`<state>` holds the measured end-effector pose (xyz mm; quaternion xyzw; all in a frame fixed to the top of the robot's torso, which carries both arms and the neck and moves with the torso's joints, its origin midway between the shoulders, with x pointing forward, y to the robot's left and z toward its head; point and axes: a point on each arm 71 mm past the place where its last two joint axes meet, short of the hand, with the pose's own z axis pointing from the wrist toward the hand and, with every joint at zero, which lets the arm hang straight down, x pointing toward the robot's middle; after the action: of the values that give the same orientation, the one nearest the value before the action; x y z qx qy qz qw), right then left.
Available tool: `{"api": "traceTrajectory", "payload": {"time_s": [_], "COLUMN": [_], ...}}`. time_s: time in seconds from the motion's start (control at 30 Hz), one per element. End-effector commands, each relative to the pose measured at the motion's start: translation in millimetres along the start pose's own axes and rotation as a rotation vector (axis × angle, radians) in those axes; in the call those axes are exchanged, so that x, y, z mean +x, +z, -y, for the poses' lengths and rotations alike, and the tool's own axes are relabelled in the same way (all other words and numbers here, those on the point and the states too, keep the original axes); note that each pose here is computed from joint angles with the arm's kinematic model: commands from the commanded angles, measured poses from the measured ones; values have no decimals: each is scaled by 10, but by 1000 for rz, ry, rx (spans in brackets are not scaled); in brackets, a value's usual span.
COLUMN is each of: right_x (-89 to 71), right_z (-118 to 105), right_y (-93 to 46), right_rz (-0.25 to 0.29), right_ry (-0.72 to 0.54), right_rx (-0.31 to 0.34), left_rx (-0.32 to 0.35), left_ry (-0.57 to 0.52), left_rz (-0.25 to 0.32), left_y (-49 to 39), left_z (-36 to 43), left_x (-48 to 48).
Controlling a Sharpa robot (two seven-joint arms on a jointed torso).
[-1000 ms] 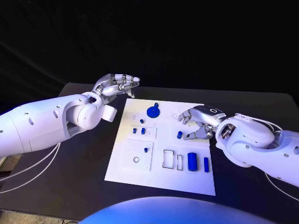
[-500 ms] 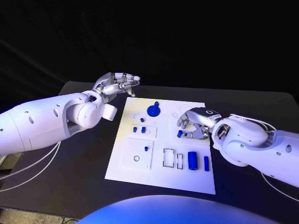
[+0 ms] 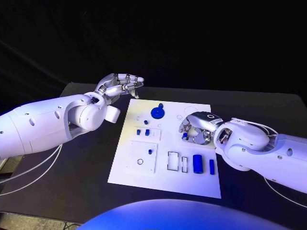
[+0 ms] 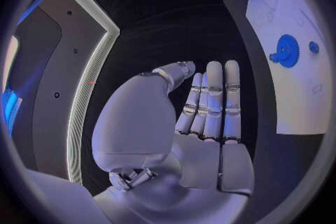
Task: Assemble the parts on the task board
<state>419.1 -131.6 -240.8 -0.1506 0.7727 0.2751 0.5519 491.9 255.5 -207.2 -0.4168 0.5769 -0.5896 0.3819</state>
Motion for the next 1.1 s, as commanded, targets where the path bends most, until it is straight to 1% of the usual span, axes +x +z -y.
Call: {"api": "traceTrajectory", "payload": {"time_s": [0.03, 0.2, 0.37, 0.57, 0.7, 0.83, 1.1], "right_x": [40, 60, 54, 30, -3, -30, -109], "right_z": [2, 10, 10, 1, -32, -65, -116], "right_y": [4, 6, 6, 5, -3, -25, -93], "right_rz": [-36, -50, -35, 7, 58, 94, 132], "right_ry": [-13, -21, -26, -25, -12, 0, 17], "right_rx": [0, 7, 11, 5, -16, -33, -52], "left_rx": [6, 5, 4, 2, 2, 2, 2], "left_ry": [-4, -4, -4, -4, -4, -4, -4], "left_rz": [-21, -21, -22, -22, -22, -23, -23], "left_y": [2, 1, 2, 2, 2, 2, 4], "left_z": [10, 10, 9, 8, 7, 7, 7], "left_x": [25, 23, 24, 23, 24, 25, 27]}}
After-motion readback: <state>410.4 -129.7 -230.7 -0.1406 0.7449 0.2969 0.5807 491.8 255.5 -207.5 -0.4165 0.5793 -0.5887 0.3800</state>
